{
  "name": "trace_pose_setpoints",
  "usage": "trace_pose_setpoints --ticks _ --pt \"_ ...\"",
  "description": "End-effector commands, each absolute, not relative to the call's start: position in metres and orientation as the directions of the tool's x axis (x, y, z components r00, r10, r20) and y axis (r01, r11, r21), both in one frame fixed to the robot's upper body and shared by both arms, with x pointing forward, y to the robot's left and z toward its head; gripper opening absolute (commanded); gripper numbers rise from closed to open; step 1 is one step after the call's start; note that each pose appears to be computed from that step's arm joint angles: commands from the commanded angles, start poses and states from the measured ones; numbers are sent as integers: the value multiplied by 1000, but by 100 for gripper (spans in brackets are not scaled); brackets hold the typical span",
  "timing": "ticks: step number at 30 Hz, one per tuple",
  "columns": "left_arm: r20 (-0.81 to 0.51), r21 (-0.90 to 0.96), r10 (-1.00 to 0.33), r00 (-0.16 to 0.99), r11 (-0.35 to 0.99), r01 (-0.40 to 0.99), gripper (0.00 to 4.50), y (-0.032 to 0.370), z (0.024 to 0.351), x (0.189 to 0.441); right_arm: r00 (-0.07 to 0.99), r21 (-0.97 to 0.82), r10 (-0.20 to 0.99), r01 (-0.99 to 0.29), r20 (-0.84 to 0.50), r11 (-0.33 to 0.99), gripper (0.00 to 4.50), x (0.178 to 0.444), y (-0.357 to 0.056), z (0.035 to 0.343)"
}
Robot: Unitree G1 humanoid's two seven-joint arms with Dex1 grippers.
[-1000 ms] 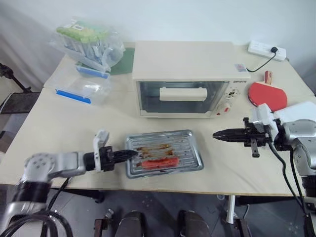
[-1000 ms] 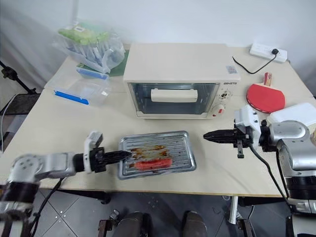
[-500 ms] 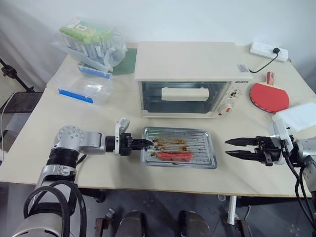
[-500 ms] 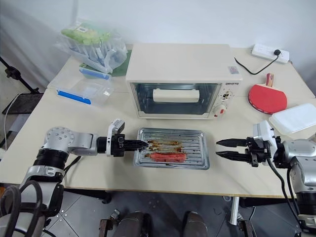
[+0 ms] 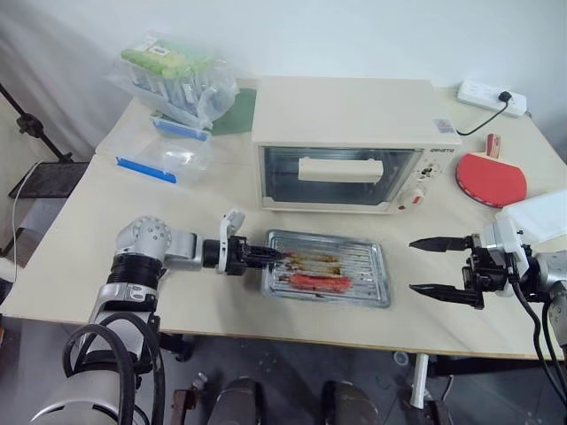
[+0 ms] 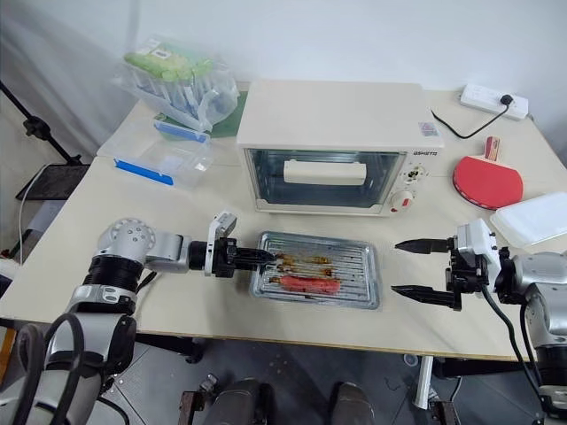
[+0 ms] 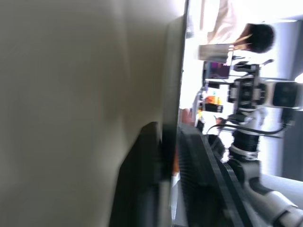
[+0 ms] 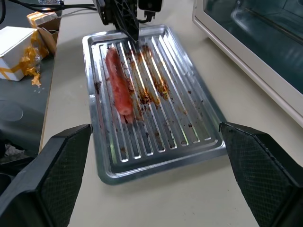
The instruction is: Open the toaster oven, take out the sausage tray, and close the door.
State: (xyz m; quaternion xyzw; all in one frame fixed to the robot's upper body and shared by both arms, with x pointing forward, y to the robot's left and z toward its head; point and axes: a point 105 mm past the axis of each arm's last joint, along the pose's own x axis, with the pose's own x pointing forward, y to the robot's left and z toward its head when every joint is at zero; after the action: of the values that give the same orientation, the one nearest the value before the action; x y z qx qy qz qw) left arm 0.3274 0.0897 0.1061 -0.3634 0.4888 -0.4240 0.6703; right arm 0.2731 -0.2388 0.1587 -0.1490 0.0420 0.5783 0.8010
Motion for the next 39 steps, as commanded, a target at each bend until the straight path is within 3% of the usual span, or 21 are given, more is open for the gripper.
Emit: trace_pose_setpoints --ticks 1,9,11,17,20,22,23,24,26,28,34,39 --pt "-406 -892 -900 159 428 146 211 91 87 326 347 -246 908 -925 -235 289 450 275 -243 172" --pt "-542 -809 -812 215 574 129 422 121 81 332 348 -255 906 -923 -240 287 450 280 -242 174" --pt "-552 -791 -798 240 593 151 449 137 92 330 346 -256 906 -924 -245 283 450 281 -242 174" --pt "-627 -615 -683 375 729 300 449 191 116 326 319 -249 910 -934 -264 256 450 281 -241 173" --pt "-620 -557 -673 404 740 378 449 203 125 322 308 -245 913 -938 -269 244 450 282 -240 173" --pt "-577 -420 -645 501 761 495 449 217 137 328 292 -246 916 -942 -275 226 450 283 -238 173" --pt "-506 -348 -661 553 744 571 449 222 148 332 283 -246 919 -945 -275 217 450 284 -237 174" --pt "-320 -227 -729 605 679 698 449 223 174 335 266 -247 922 -949 -281 199 450 285 -235 174" --pt "-78 83 -827 556 551 830 449 229 205 314 230 -245 925 -957 -302 158 450 286 -230 173" --pt "-153 265 -809 567 519 812 449 239 189 301 210 -246 919 -961 -333 130 450 287 -229 170" --pt "-410 195 -805 428 381 904 449 268 129 265 222 -275 890 -955 -399 114 450 293 -236 165" --pt "-419 157 -787 453 429 890 449 291 119 258 259 -279 878 -948 -403 152 450 296 -246 162"
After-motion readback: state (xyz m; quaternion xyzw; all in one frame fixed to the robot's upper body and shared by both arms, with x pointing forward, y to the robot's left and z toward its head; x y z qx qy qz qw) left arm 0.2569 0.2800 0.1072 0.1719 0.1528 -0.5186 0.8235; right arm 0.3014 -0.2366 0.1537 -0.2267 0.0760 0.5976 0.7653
